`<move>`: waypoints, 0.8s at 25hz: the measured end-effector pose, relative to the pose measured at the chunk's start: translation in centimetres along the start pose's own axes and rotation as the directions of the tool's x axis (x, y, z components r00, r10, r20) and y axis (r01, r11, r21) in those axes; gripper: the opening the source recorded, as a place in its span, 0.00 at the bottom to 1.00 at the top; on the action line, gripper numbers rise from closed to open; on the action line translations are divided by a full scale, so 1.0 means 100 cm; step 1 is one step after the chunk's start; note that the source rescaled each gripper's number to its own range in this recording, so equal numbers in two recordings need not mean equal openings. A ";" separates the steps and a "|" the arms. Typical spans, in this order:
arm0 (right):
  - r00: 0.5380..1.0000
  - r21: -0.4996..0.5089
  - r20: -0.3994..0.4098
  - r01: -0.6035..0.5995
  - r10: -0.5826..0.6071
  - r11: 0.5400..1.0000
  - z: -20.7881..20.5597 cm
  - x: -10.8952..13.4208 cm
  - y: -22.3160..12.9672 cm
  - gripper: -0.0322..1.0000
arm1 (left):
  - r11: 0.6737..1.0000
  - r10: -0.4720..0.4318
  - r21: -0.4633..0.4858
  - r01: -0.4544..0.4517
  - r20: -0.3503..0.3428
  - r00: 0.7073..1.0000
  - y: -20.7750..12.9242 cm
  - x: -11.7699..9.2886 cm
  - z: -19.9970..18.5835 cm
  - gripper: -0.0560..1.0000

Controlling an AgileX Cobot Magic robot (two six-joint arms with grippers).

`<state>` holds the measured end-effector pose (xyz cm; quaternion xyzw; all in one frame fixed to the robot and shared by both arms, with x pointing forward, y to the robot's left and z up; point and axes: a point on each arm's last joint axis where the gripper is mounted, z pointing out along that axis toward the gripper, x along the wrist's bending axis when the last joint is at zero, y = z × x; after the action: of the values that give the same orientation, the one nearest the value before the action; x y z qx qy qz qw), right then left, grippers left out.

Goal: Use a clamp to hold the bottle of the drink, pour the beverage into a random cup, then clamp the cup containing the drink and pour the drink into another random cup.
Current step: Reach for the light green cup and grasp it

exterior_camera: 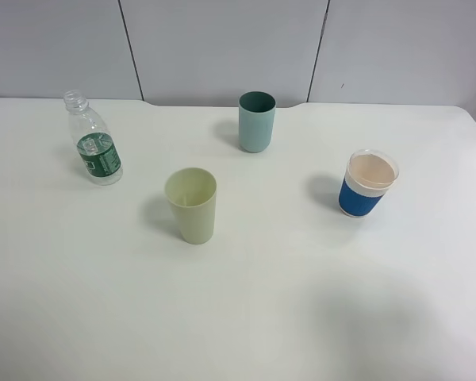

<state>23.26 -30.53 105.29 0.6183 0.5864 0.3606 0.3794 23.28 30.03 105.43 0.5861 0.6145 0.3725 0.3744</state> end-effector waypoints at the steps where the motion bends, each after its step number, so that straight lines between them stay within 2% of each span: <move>1: 1.000 0.000 0.000 0.000 0.000 1.000 0.000 0.000 0.000 1.00 | 1.000 0.000 0.000 0.000 0.000 1.000 0.000 0.000 0.000 0.88; 20: 1.000 0.000 0.000 0.000 0.000 1.000 0.000 0.000 0.000 1.00 | 1.000 0.000 0.000 0.000 0.000 1.000 0.000 0.000 0.000 0.88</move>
<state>23.26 -30.53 105.29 0.6183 0.5864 0.3606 0.3794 23.28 30.03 105.43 0.5860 0.6145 0.3725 0.3744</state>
